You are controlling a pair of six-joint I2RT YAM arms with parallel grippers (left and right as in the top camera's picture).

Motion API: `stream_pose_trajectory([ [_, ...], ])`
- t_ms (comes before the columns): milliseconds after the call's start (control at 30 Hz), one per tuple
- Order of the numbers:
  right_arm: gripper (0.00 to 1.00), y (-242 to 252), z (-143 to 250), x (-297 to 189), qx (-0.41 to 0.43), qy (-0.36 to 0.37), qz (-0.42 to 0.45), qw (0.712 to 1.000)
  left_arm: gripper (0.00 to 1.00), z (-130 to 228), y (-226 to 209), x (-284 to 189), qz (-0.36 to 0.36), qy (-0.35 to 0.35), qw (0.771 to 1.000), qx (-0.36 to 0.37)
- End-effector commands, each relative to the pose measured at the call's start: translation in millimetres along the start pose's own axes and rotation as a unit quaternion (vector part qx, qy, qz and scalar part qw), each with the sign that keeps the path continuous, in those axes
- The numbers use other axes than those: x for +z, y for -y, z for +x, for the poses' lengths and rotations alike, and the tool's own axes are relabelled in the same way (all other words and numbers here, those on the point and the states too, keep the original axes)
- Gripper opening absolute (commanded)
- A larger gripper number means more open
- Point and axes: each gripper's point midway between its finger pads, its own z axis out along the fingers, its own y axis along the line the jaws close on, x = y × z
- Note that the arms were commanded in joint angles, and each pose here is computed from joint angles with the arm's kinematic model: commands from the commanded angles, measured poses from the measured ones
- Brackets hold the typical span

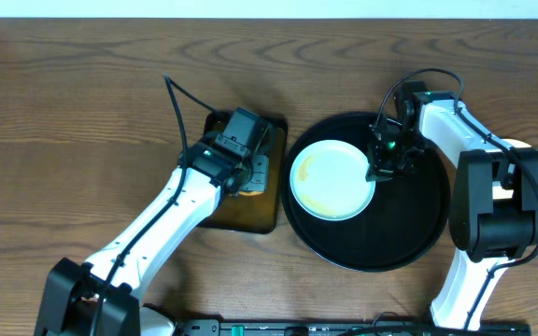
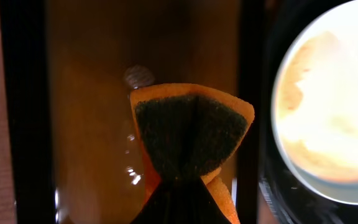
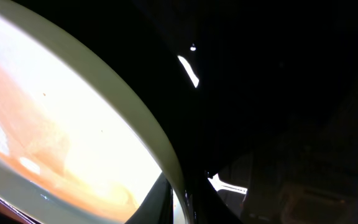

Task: Clean dirty plates on tray and stack at the side
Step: 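Return the sponge to the water tray and release it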

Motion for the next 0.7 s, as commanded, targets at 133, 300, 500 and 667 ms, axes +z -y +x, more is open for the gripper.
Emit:
stream_pose_trajectory([
  [133,0.01,5.4,16.4,28.9,0.024,-0.021,0.012,0.999,0.08,9.3,-20.2,30.4,-0.033,-0.03,0.999,-0.005],
  [300,0.01,6.1,20.4,30.9,0.026,-0.026,0.011,0.999,0.08,5.5,-26.8,53.2,-0.042,-0.035,0.998,-0.014],
  [500,0.01,4.0,16.2,18.2,0.024,-0.006,0.007,1.0,0.36,-1.4,-45.1,68.1,-0.051,-0.033,0.997,-0.04],
  [667,0.01,0.3,5.1,-18.5,0.017,0.055,-0.001,0.998,0.63,3.2,-59.1,64.0,-0.06,-0.047,0.995,-0.056],
])
